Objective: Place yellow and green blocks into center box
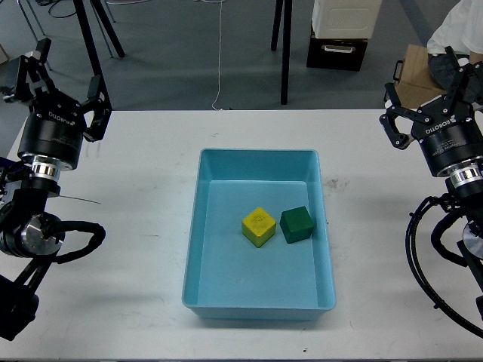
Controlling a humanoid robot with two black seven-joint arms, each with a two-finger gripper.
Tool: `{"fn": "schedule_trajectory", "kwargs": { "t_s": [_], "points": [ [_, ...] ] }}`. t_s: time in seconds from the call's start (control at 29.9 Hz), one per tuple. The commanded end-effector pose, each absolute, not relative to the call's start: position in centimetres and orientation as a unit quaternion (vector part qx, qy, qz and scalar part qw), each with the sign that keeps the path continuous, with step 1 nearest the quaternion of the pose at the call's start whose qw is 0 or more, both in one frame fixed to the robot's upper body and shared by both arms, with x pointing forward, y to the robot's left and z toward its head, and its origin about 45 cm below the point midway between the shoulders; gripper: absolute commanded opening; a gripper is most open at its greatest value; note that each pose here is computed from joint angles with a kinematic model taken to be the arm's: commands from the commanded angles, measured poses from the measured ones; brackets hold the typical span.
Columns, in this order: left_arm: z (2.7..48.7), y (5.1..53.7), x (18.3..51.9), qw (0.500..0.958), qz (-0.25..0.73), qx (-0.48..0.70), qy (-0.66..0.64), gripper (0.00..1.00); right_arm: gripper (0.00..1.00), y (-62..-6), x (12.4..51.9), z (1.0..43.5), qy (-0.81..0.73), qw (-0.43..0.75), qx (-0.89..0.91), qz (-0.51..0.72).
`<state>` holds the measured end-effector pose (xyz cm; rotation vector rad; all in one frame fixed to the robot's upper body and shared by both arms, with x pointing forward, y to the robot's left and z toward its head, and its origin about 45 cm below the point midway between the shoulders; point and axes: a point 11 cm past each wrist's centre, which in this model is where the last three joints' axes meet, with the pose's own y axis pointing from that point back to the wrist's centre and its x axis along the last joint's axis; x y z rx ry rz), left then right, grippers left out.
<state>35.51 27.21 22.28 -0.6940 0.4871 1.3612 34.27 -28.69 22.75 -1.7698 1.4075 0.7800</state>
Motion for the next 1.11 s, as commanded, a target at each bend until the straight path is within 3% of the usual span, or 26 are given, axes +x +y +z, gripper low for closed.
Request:
{"fn": "schedule_trajectory", "kwargs": {
  "t_s": [0.0,0.23,0.47,0.74,1.07],
  "points": [
    [20.8,25.7,32.4,0.674,0.585,-0.357,0.276,1.0,0.99,-29.2,32.8,21.2,0.526,0.412,-0.652,0.358],
    [18.6,23.2,28.6,0.642,0.535,-0.408,0.369,1.0,0.99,-29.8,30.5,19.7,0.512,0.444,-0.614,0.404],
    [17.3,21.1,27.0,0.635,0.518,-0.396,0.414,1.0,0.99,-28.7,29.2,18.5,0.502,0.44,-0.62,0.412],
    [17.4,20.9,27.1,0.579,0.501,-0.458,0.451,1.0,0.99,-28.8,29.0,18.1,0.505,0.443,-0.61,0.42],
    [17.6,21.5,27.1,0.566,0.509,-0.48,0.436,1.0,0.99,-26.5,28.5,17.2,0.476,0.492,-0.557,0.47]
  ]
}}
